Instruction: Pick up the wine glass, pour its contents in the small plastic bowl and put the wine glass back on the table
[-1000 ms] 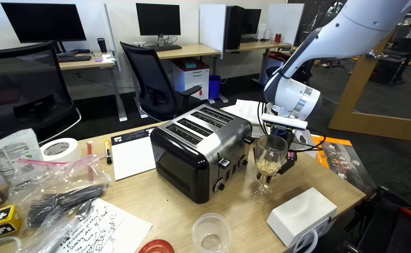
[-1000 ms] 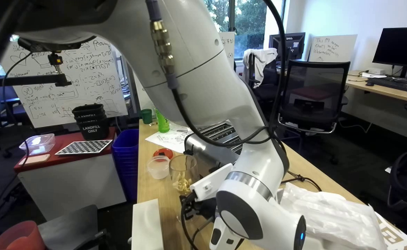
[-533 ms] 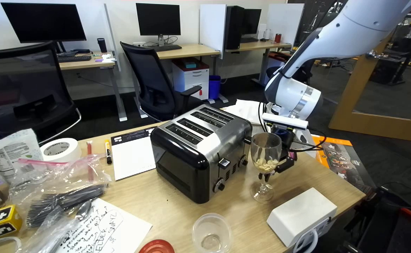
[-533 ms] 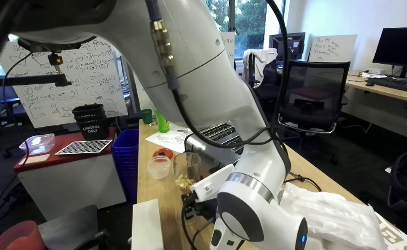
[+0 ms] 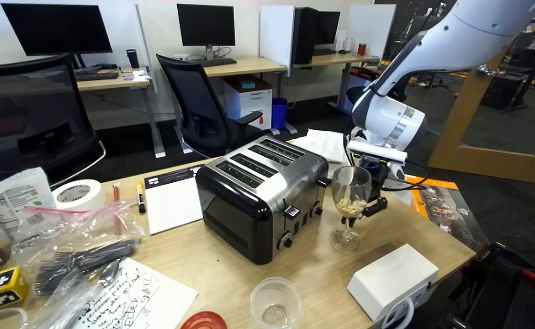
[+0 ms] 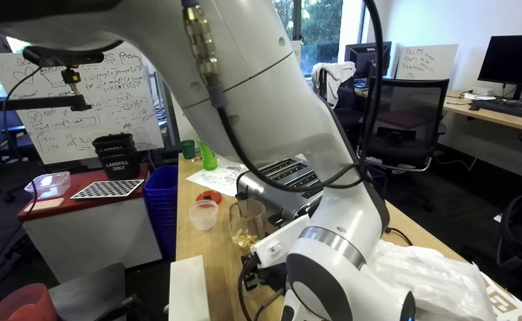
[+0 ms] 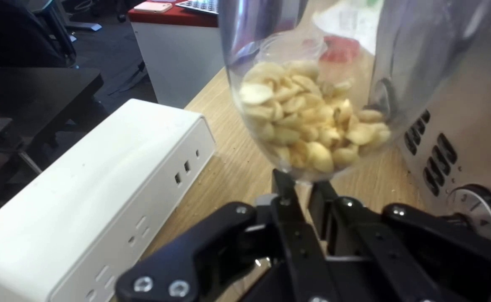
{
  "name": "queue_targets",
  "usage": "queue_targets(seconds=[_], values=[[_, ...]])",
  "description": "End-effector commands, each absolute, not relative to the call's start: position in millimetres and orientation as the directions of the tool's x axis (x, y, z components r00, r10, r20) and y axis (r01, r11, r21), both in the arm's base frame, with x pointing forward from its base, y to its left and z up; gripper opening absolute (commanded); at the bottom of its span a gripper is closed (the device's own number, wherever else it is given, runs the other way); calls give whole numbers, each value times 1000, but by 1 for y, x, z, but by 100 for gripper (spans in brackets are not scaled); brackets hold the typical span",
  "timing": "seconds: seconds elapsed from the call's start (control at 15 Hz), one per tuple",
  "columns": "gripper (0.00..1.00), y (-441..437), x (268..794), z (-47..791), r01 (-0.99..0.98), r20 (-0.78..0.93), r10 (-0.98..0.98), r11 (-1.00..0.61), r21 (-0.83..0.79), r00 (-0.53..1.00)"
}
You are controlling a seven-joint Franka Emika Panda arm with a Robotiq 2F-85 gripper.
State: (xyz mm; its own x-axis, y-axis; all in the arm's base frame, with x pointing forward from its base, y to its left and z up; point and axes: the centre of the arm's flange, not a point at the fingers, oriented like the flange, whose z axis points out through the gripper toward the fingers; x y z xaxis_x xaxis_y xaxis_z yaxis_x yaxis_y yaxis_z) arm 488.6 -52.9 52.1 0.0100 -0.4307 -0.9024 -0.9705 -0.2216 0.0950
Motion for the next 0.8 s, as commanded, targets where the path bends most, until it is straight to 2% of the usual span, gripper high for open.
queue_targets(seconds=[0.0, 0.73], values=[[4, -60, 483, 79, -977, -888, -456, -208, 36, 64], [4, -30, 490, 171, -940, -817, -541, -343, 0, 197]])
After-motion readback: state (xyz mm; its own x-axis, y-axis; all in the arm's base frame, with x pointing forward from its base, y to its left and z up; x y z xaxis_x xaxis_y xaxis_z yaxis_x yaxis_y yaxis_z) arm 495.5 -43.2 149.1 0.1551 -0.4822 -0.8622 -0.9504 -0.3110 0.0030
